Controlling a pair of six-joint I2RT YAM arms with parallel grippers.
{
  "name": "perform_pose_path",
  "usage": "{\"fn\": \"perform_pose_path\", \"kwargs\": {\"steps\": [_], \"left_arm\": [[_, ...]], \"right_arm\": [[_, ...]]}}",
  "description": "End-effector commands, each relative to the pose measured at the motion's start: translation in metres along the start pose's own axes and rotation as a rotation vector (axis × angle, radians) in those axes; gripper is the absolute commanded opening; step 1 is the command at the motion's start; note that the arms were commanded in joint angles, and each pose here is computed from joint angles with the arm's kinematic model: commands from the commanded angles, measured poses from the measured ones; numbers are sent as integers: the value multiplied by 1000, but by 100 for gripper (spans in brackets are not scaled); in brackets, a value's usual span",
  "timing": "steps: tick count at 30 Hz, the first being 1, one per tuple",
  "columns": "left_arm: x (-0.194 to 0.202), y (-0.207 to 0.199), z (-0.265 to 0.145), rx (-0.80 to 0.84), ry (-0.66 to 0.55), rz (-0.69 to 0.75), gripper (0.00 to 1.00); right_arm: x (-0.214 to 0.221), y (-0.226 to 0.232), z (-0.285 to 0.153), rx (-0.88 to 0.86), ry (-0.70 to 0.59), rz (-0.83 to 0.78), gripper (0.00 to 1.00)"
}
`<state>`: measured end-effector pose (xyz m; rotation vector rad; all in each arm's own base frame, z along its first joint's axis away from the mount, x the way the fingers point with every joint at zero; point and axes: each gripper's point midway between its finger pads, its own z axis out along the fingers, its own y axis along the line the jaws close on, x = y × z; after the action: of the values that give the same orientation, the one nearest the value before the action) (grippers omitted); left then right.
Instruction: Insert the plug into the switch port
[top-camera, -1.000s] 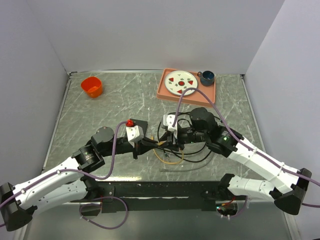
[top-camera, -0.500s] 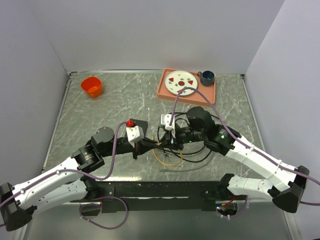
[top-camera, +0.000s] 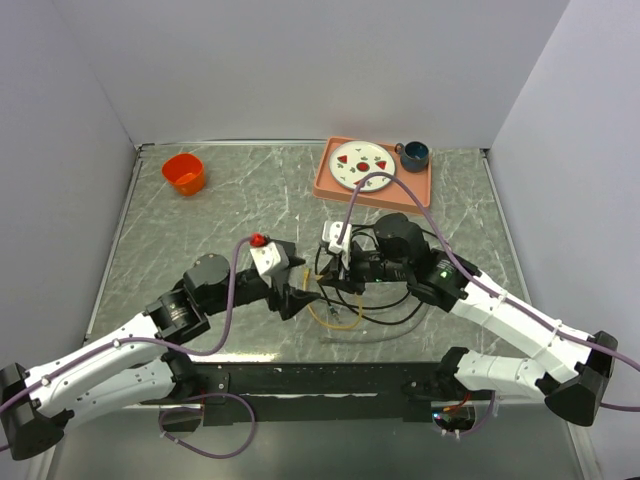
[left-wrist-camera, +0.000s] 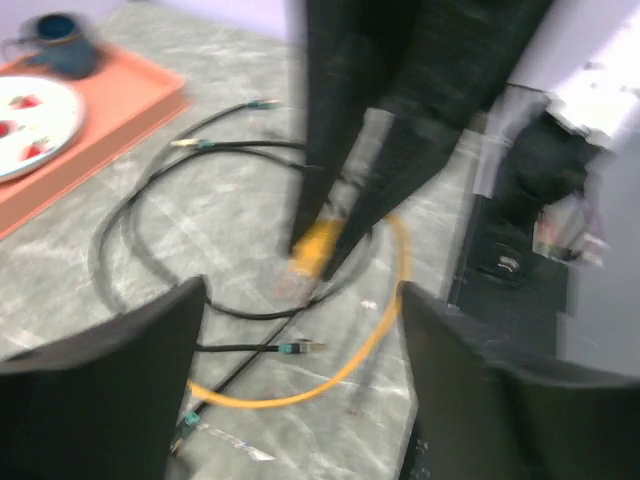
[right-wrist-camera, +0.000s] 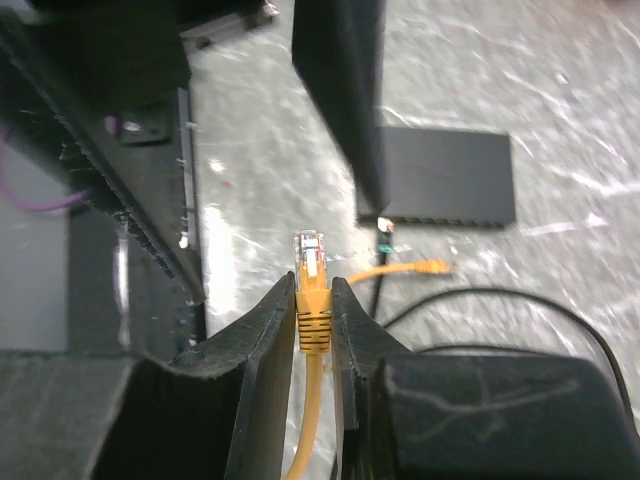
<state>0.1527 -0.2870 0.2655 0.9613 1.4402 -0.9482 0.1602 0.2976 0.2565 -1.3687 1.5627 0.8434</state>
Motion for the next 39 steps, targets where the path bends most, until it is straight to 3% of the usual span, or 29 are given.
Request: {"fn": "perform_pose_path", "kwargs": {"steps": [1, 4, 9, 13, 17, 26, 39], "left_arm": [[-25, 59, -3, -351, -66, -89, 90], [-18, 88, -7, -456, -66, -131, 99], [-8, 137, -27, -577, -113, -219, 99], [22, 191, -54, -755, -101, -309, 99], [61, 220, -56, -788, -56, -406, 100], [139, 243, -44, -731, 84, -554, 98], [176, 241, -25, -635, 170, -618, 94]], "right_arm": [[-5, -24, 1, 117, -14, -13, 0], [9, -27, 9, 108, 31, -15, 0], [33, -42, 27, 155, 86, -3, 0], [47, -58, 42, 201, 117, -1, 0], [64, -72, 66, 216, 174, 1, 0], [115, -95, 120, 235, 314, 104, 0], [121, -119, 156, 281, 325, 155, 0]]}}
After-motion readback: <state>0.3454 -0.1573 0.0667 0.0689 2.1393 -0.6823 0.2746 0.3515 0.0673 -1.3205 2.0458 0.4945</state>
